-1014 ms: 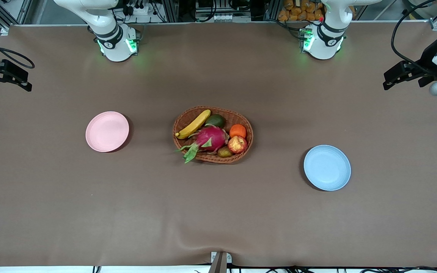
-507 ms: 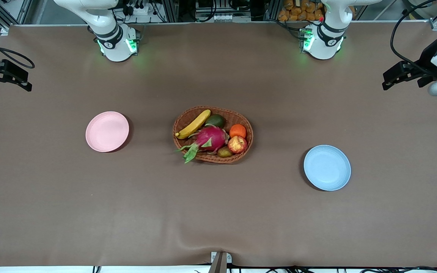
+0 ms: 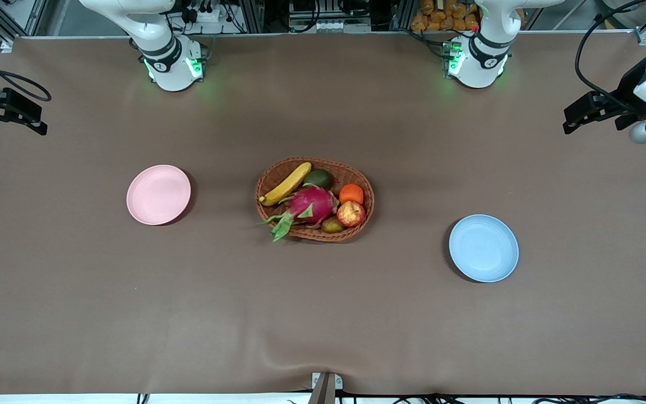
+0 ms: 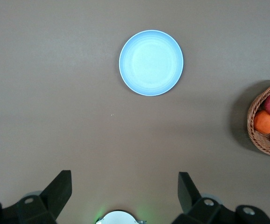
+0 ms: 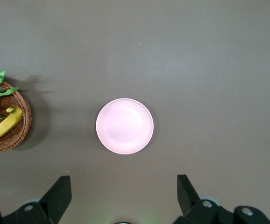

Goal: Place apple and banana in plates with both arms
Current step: 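Move the left gripper over the basket toward the red apple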

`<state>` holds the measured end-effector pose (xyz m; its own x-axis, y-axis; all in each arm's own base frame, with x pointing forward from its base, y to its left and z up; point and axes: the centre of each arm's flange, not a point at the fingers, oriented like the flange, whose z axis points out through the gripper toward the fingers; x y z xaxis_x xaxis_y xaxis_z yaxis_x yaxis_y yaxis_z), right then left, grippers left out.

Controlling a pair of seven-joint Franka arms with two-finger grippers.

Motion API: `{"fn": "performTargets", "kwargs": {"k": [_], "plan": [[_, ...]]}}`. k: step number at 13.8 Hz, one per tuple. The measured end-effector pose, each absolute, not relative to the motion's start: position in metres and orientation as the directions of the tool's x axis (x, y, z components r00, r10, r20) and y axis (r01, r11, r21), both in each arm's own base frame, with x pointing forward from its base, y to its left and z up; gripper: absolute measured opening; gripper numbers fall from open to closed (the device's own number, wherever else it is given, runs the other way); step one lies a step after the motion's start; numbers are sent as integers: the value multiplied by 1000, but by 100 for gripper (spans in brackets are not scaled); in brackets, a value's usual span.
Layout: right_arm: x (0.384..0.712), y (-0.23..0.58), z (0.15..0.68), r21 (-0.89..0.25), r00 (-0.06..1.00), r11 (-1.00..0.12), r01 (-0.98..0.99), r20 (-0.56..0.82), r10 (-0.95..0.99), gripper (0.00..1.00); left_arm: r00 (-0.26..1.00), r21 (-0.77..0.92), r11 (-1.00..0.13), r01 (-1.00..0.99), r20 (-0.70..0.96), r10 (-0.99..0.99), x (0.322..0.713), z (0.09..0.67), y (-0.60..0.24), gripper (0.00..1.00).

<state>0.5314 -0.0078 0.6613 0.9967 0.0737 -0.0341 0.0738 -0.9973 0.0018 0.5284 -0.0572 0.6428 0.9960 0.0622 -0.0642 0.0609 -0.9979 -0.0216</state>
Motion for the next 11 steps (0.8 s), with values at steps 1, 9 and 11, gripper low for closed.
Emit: {"fn": "performTargets", "kwargs": {"k": [1, 9, 11], "plan": [[531, -8, 661, 2, 997, -997, 74, -34, 74, 100, 996, -22, -998, 54, -72, 56, 530, 639, -61, 100], [531, -8, 661, 1, 997, -997, 73, -38, 72, 100, 992, 0, -999, -55, -117, -54, 572, 564, -127, 100], [531, -8, 660, 1, 997, -997, 73, -39, 72, 100, 992, 11, -999, -52, -113, -53, 580, 547, -146, 100]]}}
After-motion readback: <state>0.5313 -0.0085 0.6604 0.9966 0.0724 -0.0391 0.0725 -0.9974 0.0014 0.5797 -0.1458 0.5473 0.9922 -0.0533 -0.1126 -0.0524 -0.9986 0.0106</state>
